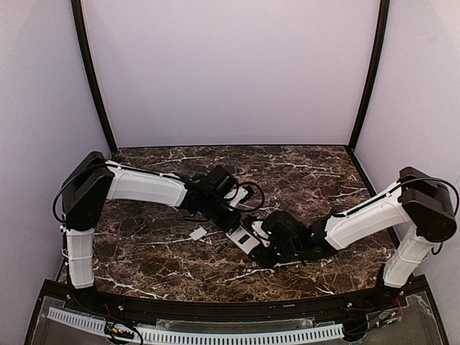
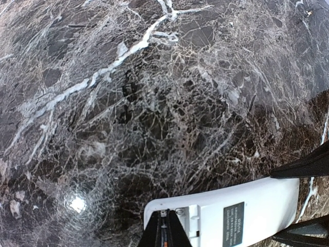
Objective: Load the batteries into the remote control
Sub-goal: Load the battery into the battery compartment.
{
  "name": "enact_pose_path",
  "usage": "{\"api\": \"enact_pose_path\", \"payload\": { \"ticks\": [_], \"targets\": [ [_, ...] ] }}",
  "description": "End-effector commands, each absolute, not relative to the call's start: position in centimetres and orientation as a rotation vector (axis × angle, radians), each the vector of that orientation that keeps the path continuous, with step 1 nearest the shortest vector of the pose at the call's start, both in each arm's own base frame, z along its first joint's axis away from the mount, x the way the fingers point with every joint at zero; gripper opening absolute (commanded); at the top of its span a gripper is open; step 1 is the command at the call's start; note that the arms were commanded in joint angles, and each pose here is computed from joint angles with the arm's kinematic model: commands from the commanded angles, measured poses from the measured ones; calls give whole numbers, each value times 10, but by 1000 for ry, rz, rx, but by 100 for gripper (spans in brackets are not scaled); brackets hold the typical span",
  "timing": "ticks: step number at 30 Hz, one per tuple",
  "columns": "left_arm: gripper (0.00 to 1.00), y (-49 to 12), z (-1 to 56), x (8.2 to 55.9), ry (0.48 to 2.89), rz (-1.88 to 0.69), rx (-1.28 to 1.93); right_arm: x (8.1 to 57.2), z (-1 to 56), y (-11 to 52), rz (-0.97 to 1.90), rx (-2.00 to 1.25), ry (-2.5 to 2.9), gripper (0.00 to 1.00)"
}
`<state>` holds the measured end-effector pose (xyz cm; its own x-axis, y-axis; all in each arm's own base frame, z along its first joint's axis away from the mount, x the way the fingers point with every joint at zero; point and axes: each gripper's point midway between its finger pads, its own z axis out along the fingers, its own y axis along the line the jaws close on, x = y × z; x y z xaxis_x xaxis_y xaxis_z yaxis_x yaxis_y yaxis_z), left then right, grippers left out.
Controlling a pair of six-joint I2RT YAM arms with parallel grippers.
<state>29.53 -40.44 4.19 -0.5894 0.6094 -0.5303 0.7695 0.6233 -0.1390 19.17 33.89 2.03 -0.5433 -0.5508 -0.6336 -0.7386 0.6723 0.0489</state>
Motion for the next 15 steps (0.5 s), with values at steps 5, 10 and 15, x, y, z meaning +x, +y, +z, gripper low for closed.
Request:
{"api": "enact_pose_path", "payload": {
  "ticks": [5,10,15],
  "targets": [
    [6,-382,3,280,2536,-320,1198,163,-18,305,308,-1126,2443,0],
    [6,-376,-7,274,2569,-286,1226,163,-17,305,310,-1118,2441,0],
    [6,-368,-14,270,2599,-249,1248,164,-17,302,295,-1108,2445,0]
  ]
}}
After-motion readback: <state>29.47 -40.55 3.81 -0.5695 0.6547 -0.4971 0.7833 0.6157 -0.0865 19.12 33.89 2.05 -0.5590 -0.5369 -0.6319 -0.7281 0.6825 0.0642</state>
